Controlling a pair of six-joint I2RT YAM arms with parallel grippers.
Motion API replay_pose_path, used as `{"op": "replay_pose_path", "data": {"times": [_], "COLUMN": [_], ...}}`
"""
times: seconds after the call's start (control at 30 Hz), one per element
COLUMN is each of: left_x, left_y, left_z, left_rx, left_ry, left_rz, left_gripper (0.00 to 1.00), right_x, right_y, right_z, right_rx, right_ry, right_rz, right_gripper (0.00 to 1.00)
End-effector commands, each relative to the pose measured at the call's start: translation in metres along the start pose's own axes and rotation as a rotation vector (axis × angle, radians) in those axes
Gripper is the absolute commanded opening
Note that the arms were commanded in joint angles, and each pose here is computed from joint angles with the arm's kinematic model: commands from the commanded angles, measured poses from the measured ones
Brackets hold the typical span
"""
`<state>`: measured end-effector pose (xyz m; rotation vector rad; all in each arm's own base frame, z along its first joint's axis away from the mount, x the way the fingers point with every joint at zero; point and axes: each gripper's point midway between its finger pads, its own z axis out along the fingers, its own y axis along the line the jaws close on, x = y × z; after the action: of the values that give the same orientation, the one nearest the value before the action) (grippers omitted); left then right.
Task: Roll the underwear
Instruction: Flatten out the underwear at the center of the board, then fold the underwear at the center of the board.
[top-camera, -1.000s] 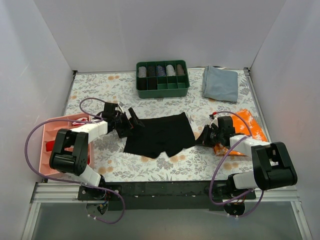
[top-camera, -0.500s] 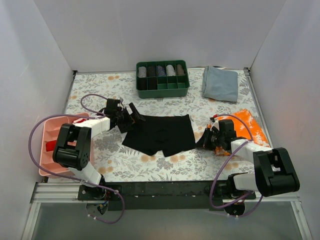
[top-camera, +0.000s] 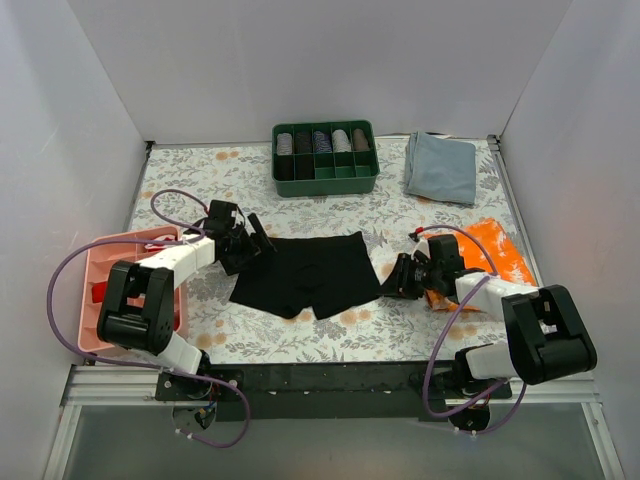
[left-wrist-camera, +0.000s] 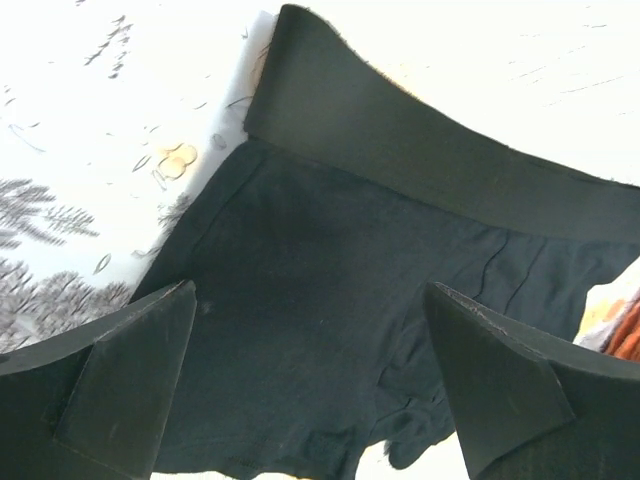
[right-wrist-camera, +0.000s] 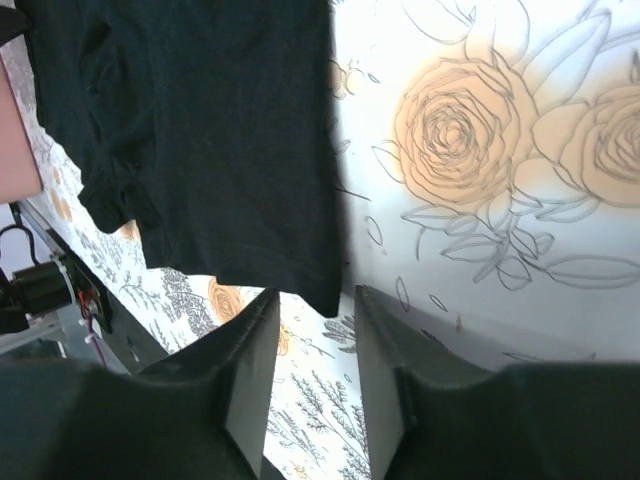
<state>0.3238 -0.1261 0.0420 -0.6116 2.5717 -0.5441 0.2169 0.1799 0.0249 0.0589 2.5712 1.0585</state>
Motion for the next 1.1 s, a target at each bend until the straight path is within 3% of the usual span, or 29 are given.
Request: {"op": "replay_pose_path", "data": {"times": [0.0,0.27,0.37,0.5,0.53,0.63,0.7,0.77,1.07], "left_x": [-0.027,-0.065,-0.069,-0.045,-0.040,-0.018,-0.001,-0.001,0.028], "left_y": [-0.027,-0.124,-0.150,-0.182,-0.188,-0.207,-0.220,-0.224,-0.257], "left_z": [-0.031,-0.088,-0.088,-0.069,-0.064,-0.042,-0.028,-0.018,0.026], "left_rx": [0.061,0.389,0.421,0.369,0.353,0.296,0.250,0.178,0.051], "left_ry": [-0.080,-0.123,-0.117,-0.057,-0.050,0.000,0.040,-0.007,0.014], "left_rz": [0.040,0.134,0.161,0.219,0.233,0.251,0.283,0.309,0.361], "left_gripper": [0.98,0.98,0.98,0.89,0.76,0.59,0.59,0.59,0.45], "right_x": [-0.022,-0.043,-0.046,-0.042,-0.039,-0.033,-0.030,-0.028,-0.021], "right_y": [0.023,0.029,0.030,0.028,0.025,0.024,0.020,0.018,0.012], "right_z": [-0.004,-0.021,-0.018,-0.013,-0.012,-0.013,-0.014,-0.014,-0.011], "right_rx": [-0.058,0.004,-0.003,-0.011,-0.006,-0.010,-0.001,0.007,0.007], "right_ry": [-0.045,-0.139,-0.133,-0.088,-0.082,-0.077,-0.079,-0.082,-0.080], "right_rz": [-0.055,-0.090,-0.090,-0.081,-0.076,-0.076,-0.075,-0.080,-0.089], "right_gripper": [0.49,0.52,0.50,0.47,0.47,0.46,0.46,0.46,0.45]}}
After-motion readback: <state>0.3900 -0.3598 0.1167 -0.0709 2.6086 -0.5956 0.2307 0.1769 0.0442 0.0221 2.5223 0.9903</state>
